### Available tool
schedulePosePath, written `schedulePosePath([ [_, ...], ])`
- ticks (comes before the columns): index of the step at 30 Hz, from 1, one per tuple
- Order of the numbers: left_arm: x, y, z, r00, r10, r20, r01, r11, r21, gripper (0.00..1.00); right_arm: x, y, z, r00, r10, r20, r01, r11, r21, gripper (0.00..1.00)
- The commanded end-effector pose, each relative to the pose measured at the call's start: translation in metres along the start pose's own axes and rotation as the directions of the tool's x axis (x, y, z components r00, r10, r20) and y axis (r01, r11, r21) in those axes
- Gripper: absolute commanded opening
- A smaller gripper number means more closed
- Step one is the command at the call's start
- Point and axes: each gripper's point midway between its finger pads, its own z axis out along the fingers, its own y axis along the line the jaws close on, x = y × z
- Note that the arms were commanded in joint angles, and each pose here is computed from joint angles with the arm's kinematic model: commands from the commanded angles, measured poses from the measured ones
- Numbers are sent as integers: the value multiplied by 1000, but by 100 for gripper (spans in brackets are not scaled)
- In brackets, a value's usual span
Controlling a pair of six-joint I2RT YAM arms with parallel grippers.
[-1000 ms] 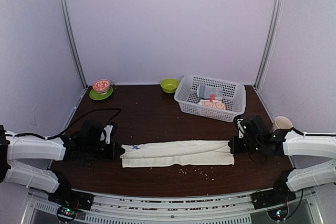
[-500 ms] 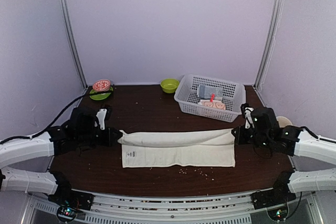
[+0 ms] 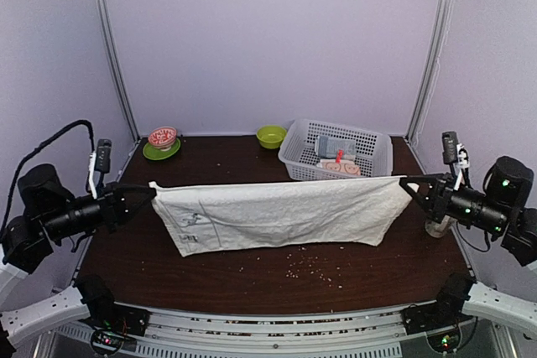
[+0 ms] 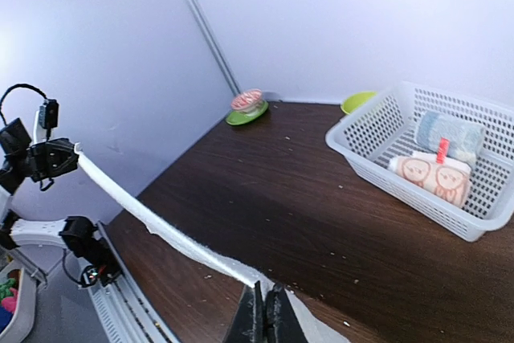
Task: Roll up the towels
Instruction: Fold the towel at the center of the board.
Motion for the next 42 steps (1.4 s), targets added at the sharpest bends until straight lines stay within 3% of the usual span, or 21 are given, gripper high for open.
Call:
schedulePosePath([
  [1,-24,-45,-39,998,36,58,-45,986,158,0,-11,31,-26,1000,23,17,-20,989,-149,0],
  [5,-26,-38,-32,997,45,56,-52,991,123,0,-10,25,-14,999,42,24,-38,991,-128,0],
  [10,12,4,41,997,19,-70,-15,999,45,0,17,-7,39,994,105,-37,-105,994,-17,0],
  [14,33,50,96,992,-30,-120,24,998,-51,0,43,-63,84,978,197,-68,-181,964,193,0],
  [19,48,115,130,984,-117,-132,84,969,-232,0,78,-118,115,962,247,-117,-182,897,403,0],
  [26,64,157,132,980,-141,-137,80,923,-376,0,100,-156,127,957,259,-132,-151,830,537,0],
  [34,98,165,126,968,-163,-193,77,919,-387,0,124,-165,124,944,279,-174,-137,814,565,0],
  [42,117,166,99,966,-184,-182,92,901,-424,0,140,-158,104,932,305,-195,-153,819,553,0],
])
